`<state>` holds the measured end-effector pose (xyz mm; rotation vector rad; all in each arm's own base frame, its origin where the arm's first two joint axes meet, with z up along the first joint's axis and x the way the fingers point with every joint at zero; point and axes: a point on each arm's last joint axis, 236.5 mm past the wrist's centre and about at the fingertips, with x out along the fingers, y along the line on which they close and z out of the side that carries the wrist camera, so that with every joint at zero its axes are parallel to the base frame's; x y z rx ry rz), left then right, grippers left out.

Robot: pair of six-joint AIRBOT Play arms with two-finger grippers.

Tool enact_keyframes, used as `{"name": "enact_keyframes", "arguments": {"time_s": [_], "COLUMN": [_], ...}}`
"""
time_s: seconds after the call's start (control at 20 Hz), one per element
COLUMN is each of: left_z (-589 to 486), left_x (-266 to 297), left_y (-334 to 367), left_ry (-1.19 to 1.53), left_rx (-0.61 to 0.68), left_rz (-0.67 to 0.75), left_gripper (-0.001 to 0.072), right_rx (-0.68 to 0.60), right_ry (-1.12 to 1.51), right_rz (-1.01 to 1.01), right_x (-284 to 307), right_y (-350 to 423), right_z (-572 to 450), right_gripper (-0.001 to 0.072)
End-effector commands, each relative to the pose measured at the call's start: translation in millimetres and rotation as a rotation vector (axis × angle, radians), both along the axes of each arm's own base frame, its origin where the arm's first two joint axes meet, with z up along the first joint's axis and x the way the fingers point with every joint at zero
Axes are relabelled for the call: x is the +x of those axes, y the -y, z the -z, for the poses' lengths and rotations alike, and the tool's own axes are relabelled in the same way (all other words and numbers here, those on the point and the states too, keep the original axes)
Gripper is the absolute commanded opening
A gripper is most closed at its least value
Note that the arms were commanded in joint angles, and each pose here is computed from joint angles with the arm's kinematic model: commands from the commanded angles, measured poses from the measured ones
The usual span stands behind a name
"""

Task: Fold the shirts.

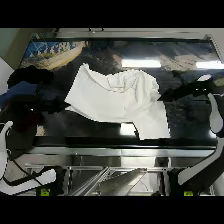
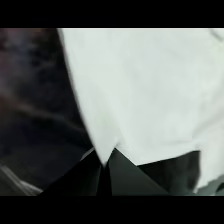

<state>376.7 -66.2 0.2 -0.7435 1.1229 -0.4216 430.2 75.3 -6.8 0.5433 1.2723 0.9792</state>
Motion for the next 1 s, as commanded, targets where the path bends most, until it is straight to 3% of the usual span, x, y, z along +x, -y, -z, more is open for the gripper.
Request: {"name": "enact_keyframes", "arguments": {"time_s": [0.0, 0.15, 0.35, 0.5, 0.65, 0.85, 0.95], "left_z": [-152.9, -318.5, -495.1, -525.0, -488.7, -401.7, -316.8], "left_x": [15.6, -18.5, -124.1, -154.0, -130.8, -63.2, -15.5], "left_y": [41.0, 47.1, 40.8, 11.5, -12.0, -39.7, -33.7], "left_ry": [0.415, 0.904, 1.426, 1.458, 1.292, 1.005, 0.791], "left_rx": [-0.23, -0.133, 0.136, 0.387, 0.406, 0.144, 0.098], "left_rz": [0.096, 0.124, -0.036, -0.233, -0.217, -0.105, -0.027], "left_gripper": [0.0012, 0.0012, 0.001, 0.001, 0.001, 0.001, 0.0011], "right_rx": [0.253, 0.252, 0.013, -0.25, -0.28, -0.08, -0.04], "right_ry": [0.378, 0.829, 1.408, 1.612, 1.496, 1.097, 0.907], "right_rz": [-0.003, 0.103, 0.365, 0.553, 0.597, 0.46, 0.413], "right_x": [-14.2, -62.3, -154.1, -193.5, -175.8, -85.4, -37.8], "right_y": [-24.8, -24.7, -27.3, -13.6, 3.3, 5.5, -0.6], "right_z": [-176.9, -331.9, -477.6, -514.6, -494.8, -389.6, -316.8], "right_gripper": [0.0019, 0.0019, 0.0018, 0.0017, 0.0016, 0.0016, 0.0016]}}
